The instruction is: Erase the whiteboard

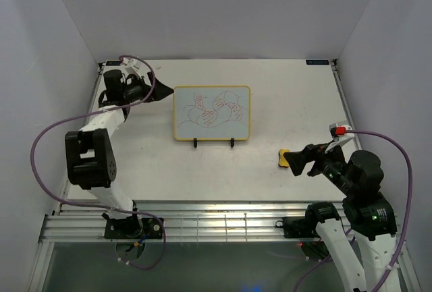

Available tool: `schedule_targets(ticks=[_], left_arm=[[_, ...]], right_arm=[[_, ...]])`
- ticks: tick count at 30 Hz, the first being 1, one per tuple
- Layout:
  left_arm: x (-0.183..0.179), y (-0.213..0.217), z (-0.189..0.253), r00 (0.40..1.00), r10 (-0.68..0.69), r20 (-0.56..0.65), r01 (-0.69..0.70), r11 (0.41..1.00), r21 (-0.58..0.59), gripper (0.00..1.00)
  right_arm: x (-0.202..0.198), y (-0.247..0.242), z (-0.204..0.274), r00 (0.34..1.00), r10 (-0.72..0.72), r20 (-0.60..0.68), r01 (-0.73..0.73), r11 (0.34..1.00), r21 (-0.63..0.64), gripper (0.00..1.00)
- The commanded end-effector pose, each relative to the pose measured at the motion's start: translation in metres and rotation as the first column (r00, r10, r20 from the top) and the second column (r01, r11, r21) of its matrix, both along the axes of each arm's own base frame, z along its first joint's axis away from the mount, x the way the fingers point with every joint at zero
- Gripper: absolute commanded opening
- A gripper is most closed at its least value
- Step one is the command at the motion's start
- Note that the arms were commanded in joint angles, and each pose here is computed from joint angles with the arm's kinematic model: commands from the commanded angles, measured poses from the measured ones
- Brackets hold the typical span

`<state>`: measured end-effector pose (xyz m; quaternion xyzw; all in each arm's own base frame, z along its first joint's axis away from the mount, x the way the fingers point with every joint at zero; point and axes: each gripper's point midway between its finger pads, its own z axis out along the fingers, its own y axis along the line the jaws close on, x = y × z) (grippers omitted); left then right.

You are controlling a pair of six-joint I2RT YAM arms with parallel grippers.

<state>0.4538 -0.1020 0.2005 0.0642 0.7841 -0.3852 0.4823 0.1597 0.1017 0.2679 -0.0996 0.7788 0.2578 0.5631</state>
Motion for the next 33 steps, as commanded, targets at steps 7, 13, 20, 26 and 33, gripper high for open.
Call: schedule_targets(ticks=[7,13,20,26,33], left_arm=[[0.011,-0.011,-0.026,0.949,-0.316,0.007,0.313,0.934,-0.175,0.96],[0.007,-0.021,-0.045,0.915,-0.403,-0.010,0.389,0.890,-0.238,0.90],[0.007,-0.044,-0.057,0.885,-0.466,-0.014,0.448,0.858,-0.250,0.70],[0.010,-0.045,-0.057,0.868,-0.497,-0.008,0.477,0.837,-0.268,0.50],[0.010,-0.047,-0.062,0.867,-0.498,-0.006,0.478,0.836,-0.270,0.39]], right_arm=[[-0.017,-0.001,0.001,0.999,0.043,-0.002,-0.043,0.998,-0.053,0.90],[-0.016,-0.001,0.000,0.999,0.045,-0.024,-0.046,0.997,-0.064,0.90],[-0.015,0.002,-0.004,0.997,0.064,-0.051,-0.067,0.995,-0.069,0.92],[-0.018,0.007,-0.003,0.993,0.094,-0.064,-0.098,0.993,-0.059,0.96],[-0.019,0.008,-0.002,0.992,0.107,-0.069,-0.111,0.991,-0.069,0.98]])
